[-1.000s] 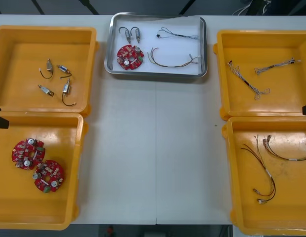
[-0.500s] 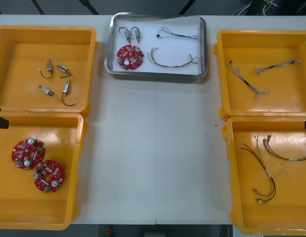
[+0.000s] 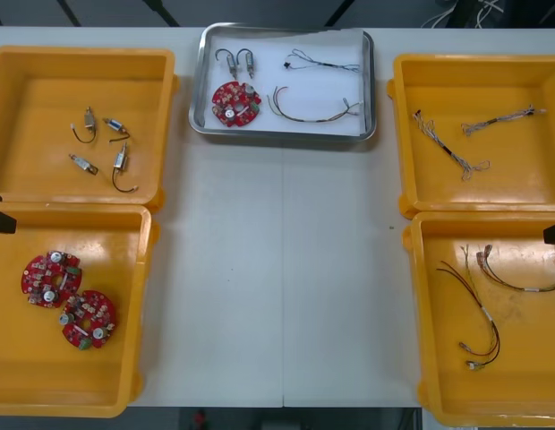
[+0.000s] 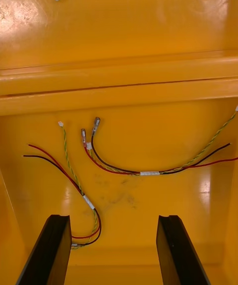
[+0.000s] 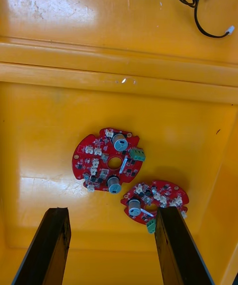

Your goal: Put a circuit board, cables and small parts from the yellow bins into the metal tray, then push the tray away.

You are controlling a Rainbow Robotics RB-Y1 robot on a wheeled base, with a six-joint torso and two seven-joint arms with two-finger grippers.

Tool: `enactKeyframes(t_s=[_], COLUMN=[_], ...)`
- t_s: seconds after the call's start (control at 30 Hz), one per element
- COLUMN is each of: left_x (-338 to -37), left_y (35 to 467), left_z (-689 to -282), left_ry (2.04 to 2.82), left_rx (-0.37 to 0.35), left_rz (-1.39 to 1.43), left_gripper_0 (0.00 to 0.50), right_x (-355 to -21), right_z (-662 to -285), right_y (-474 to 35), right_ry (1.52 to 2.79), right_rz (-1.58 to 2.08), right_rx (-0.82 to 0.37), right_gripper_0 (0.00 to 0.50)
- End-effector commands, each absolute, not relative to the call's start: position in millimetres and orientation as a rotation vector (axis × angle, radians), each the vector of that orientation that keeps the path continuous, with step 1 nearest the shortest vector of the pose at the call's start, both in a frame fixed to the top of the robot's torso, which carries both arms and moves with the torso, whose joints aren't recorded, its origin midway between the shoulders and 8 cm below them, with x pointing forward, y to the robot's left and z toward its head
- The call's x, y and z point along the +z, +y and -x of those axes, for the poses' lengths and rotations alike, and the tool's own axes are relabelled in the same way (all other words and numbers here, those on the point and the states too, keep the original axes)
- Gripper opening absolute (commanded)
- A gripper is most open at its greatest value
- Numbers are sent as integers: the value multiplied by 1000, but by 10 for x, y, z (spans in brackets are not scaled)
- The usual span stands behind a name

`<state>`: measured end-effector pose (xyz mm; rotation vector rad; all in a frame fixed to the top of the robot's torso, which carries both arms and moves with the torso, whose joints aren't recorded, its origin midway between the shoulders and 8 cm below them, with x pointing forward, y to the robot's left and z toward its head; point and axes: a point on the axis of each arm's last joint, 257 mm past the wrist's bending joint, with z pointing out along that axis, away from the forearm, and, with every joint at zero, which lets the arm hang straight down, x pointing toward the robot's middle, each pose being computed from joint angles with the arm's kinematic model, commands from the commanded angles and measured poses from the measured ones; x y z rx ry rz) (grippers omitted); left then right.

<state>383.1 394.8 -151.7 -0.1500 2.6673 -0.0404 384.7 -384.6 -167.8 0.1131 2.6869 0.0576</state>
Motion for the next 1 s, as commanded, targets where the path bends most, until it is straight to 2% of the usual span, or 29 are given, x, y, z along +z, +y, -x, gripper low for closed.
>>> enactKeyframes(t_s=[0.03, 1.0], left_x=[-1382, -1382], left_y=[4051, 4051], left_z=[-3837, -3837], left_ry=[2650, 2650], left_rx=[42, 42], left_rz=[74, 74], left_gripper_0=[500, 500], right_x=[-1726, -1726], right_z=[-3822, -3822], right_y=[-3757, -3757], right_ry=[2688, 2688], right_rz=[-37, -37], right_rx=[52, 52], right_gripper_0=[500, 500])
